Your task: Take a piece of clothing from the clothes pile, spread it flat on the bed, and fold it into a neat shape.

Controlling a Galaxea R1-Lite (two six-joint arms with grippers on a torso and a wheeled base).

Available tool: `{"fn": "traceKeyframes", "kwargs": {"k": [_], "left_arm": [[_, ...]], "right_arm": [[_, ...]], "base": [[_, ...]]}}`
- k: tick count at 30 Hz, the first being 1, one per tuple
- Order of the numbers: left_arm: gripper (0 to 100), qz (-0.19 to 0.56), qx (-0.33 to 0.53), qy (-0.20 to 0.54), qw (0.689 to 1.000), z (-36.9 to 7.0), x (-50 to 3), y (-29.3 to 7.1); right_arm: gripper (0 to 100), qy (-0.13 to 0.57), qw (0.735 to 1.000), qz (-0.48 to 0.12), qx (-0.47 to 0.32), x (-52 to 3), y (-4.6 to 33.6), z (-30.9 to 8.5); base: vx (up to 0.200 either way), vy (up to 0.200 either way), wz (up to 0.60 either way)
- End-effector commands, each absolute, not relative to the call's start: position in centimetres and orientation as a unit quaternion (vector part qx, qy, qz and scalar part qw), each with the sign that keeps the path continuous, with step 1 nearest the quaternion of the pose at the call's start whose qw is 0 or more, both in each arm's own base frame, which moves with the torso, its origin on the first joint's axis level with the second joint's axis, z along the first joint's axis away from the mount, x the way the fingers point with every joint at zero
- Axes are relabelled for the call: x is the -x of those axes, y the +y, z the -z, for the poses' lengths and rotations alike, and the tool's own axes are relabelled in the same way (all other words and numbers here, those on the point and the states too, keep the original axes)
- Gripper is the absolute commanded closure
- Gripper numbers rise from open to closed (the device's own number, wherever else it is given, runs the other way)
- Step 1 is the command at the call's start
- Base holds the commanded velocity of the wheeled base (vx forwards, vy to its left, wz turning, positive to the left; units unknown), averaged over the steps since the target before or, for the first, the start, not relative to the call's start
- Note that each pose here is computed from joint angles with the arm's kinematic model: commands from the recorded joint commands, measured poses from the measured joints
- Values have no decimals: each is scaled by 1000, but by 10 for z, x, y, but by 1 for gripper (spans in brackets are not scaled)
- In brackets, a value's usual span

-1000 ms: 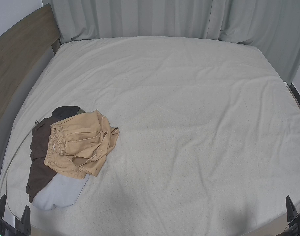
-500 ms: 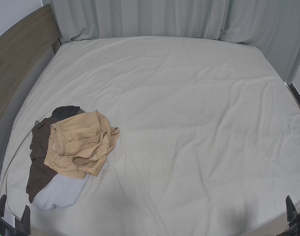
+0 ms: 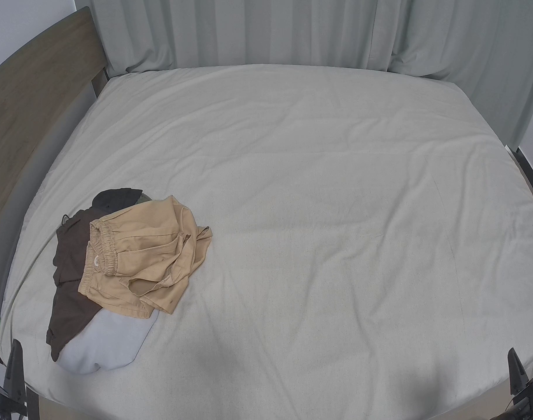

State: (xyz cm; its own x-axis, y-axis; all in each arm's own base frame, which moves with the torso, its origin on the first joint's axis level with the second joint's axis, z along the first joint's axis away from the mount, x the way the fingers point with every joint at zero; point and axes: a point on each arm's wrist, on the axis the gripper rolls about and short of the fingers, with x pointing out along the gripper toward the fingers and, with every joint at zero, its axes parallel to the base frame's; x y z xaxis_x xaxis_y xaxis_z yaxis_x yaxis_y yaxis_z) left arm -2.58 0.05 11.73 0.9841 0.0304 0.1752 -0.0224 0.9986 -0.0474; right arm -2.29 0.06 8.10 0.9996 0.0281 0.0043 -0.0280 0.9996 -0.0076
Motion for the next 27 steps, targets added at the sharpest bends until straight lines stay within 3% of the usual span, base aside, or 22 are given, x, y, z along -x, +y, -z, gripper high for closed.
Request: {"fn": "traceKeyframes", "kwargs": {"k": [1, 12, 27], "left_arm": [[0, -3, 23, -54, 998, -130, 16, 1], [0, 7, 25, -21, 999, -141, 8, 1], [0, 68, 111, 36, 991, -162, -16, -2]], "right_arm": [[0, -2, 1000, -14, 4, 23, 1, -76], [0, -2, 1000, -14, 4, 23, 1, -76], [0, -1, 1000, -15, 3, 23, 1, -76]], "base": [[0, 0, 0], [0, 0, 0], [0, 0, 0]]}}
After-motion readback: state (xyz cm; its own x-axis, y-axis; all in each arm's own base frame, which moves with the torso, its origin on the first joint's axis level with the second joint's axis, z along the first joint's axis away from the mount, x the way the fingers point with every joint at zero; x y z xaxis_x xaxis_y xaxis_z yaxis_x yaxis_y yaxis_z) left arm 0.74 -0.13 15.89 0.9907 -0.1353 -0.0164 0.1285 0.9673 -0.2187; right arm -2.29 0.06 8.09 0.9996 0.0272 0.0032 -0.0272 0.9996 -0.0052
